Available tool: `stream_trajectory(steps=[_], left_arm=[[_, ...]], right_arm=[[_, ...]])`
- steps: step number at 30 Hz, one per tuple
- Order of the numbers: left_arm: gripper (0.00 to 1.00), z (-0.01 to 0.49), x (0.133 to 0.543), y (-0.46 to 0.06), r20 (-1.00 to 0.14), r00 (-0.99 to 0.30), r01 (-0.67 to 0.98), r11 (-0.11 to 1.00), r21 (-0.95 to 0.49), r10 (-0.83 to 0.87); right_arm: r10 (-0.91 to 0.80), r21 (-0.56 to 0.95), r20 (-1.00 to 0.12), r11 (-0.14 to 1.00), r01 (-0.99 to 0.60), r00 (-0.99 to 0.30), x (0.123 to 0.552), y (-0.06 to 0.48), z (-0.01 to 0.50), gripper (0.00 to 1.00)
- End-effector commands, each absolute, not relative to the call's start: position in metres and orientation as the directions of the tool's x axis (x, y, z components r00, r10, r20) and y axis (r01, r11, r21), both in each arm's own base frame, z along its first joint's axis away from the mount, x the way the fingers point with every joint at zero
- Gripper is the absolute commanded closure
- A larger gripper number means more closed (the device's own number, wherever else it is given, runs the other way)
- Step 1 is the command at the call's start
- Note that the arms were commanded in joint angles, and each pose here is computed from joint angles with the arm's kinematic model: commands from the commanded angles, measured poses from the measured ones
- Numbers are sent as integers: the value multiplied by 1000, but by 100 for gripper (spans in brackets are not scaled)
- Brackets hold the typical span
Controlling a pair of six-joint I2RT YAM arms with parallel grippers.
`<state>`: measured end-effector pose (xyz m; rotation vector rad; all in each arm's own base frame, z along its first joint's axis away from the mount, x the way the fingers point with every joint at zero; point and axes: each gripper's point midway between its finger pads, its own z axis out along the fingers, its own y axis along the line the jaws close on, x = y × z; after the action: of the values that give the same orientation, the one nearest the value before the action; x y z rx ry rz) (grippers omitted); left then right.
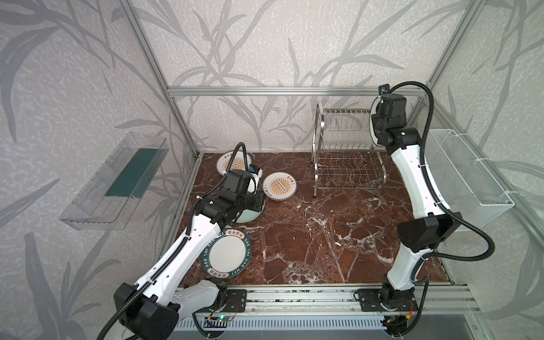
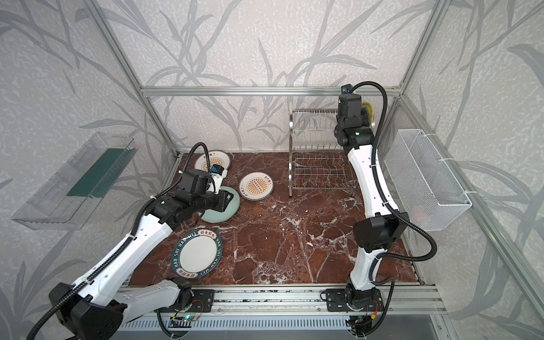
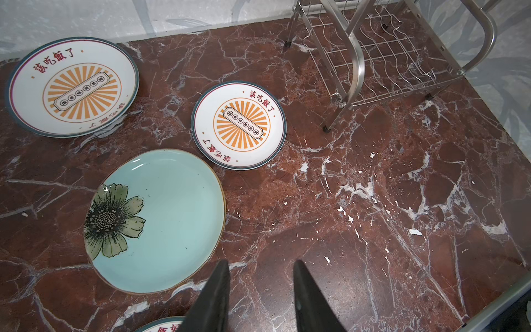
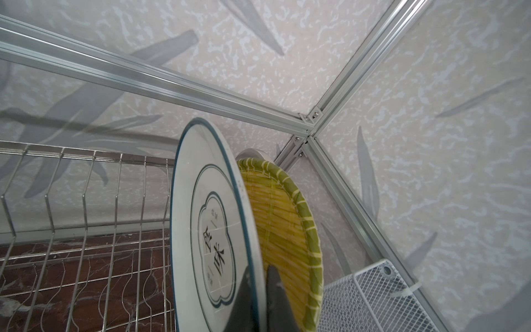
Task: Load plates into a dish rack
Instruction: Place the plate on the dish rack.
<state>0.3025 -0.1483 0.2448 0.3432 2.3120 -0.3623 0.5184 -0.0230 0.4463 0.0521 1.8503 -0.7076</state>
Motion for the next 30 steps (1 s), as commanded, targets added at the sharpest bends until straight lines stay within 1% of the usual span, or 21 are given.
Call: stream_trajectory(steps=[1,6,8,11,21,28,30], left_arm=[[64,247,300,-147,-727,-673,354,922,-157,135],[64,247,300,-146,-727,-673,353,922,-156,135],[64,248,300,-146,-728,-672,353,923,-155,134],[64,247,300,-146,-727,-673,353,923,-155,135],[64,247,300,-147,-727,-674,354,922,-158,134],[64,247,300,-148,-725,-676,357,920,-162,134],[64,246,300,-148,-724,-677,355,921,-162,133]], right_arm=[[-254,-368,-920,826,426,-300,503,-27,480,100],[-249,-360,-922,832,421,-297,504,-26,480,100],[-252,-362,-921,834,416,-297,504,-25,480,98],[-255,-365,-920,838,406,-299,505,-24,481,92],[-261,-361,-920,855,372,-292,506,-18,492,64],[-272,-358,-924,864,354,-270,501,-15,507,52],[-275,-354,-926,869,346,-258,497,-14,514,43]])
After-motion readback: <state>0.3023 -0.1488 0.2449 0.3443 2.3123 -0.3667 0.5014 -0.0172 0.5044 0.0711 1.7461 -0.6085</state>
